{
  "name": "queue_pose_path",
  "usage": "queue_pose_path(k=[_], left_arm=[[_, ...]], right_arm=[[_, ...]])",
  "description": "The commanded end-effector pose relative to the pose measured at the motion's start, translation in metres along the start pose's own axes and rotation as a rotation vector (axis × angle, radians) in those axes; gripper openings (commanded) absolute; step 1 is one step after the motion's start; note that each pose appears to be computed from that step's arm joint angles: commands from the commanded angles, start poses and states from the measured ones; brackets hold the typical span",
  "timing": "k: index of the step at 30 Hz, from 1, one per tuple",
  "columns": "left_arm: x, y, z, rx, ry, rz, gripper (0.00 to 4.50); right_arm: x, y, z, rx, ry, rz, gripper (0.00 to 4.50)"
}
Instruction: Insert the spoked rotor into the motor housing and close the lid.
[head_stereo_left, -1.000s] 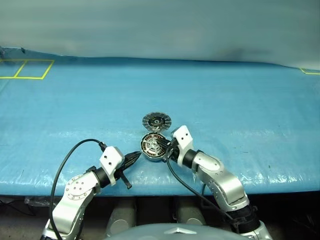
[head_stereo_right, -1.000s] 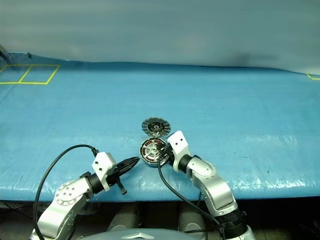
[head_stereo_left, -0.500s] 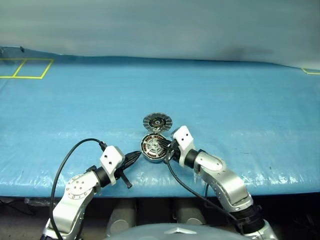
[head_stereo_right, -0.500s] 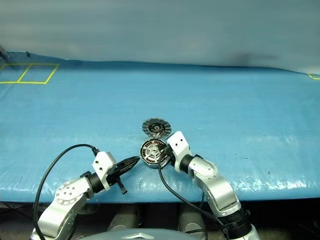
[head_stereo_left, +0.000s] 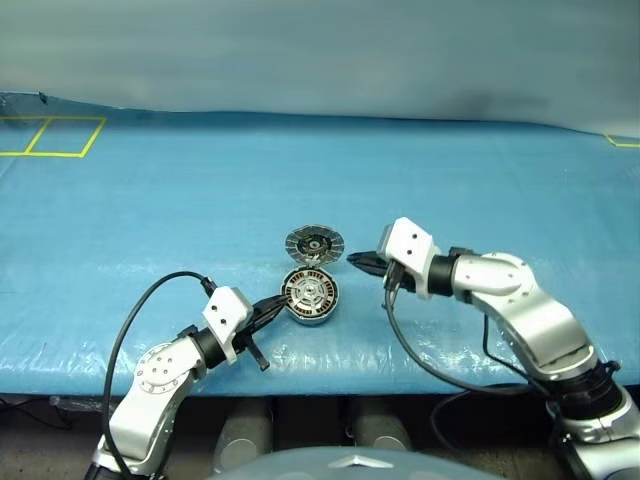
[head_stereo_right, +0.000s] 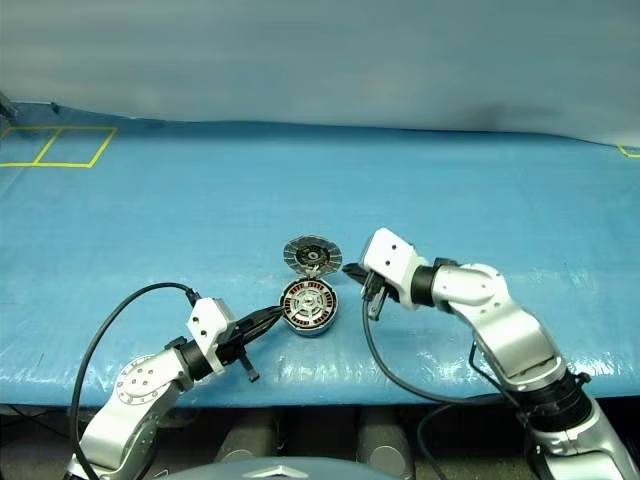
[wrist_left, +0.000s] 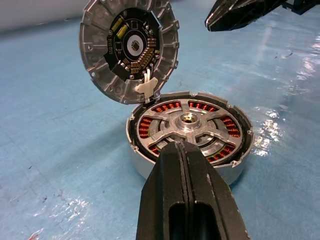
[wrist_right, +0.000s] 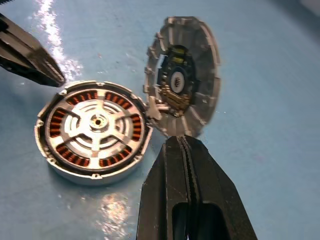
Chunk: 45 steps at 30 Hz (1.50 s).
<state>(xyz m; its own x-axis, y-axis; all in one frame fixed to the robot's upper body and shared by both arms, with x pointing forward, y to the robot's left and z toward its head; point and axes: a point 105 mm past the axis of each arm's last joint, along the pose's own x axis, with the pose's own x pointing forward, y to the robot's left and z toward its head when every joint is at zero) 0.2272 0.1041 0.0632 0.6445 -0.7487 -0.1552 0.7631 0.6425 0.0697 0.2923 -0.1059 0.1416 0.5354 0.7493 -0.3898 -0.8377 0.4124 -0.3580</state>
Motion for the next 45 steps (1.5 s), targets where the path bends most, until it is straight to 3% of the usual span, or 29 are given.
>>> queue_pose_path(k=[1,6,12,17,22,36,45], left_arm=[[0.001,-0.007,0.008,0.008,-0.042,-0.036,0.00],[0.000,-0.010,0.003,0.002,-0.025,-0.047,0.00],[-0.003,-0.011,-0.002,-0.036,-0.076,-0.021,0.00],[-0.006,-0.011,-0.006,-0.048,-0.074,-0.005,0.00],[-0.008,-0.010,-0.009,-0.050,-0.063,0.005,0.00],[-0.009,-0.005,-0.020,-0.048,-0.034,0.012,0.00],[-0.008,-0.005,-0.022,-0.058,-0.026,0.010,0.00]], right_arm=[[-0.002,-0.044,0.011,-0.093,0.021,-0.168,0.02],[0.015,-0.077,0.022,-0.137,-0.009,-0.295,0.02],[0.054,-0.075,0.032,-0.180,-0.065,-0.194,0.02],[0.071,-0.060,0.042,-0.220,-0.107,-0.050,0.02],[0.068,-0.037,0.046,-0.226,-0.129,0.122,0.02],[0.046,0.025,0.035,-0.118,-0.154,0.338,0.02],[0.052,0.068,0.024,0.017,-0.170,0.400,0.02]])
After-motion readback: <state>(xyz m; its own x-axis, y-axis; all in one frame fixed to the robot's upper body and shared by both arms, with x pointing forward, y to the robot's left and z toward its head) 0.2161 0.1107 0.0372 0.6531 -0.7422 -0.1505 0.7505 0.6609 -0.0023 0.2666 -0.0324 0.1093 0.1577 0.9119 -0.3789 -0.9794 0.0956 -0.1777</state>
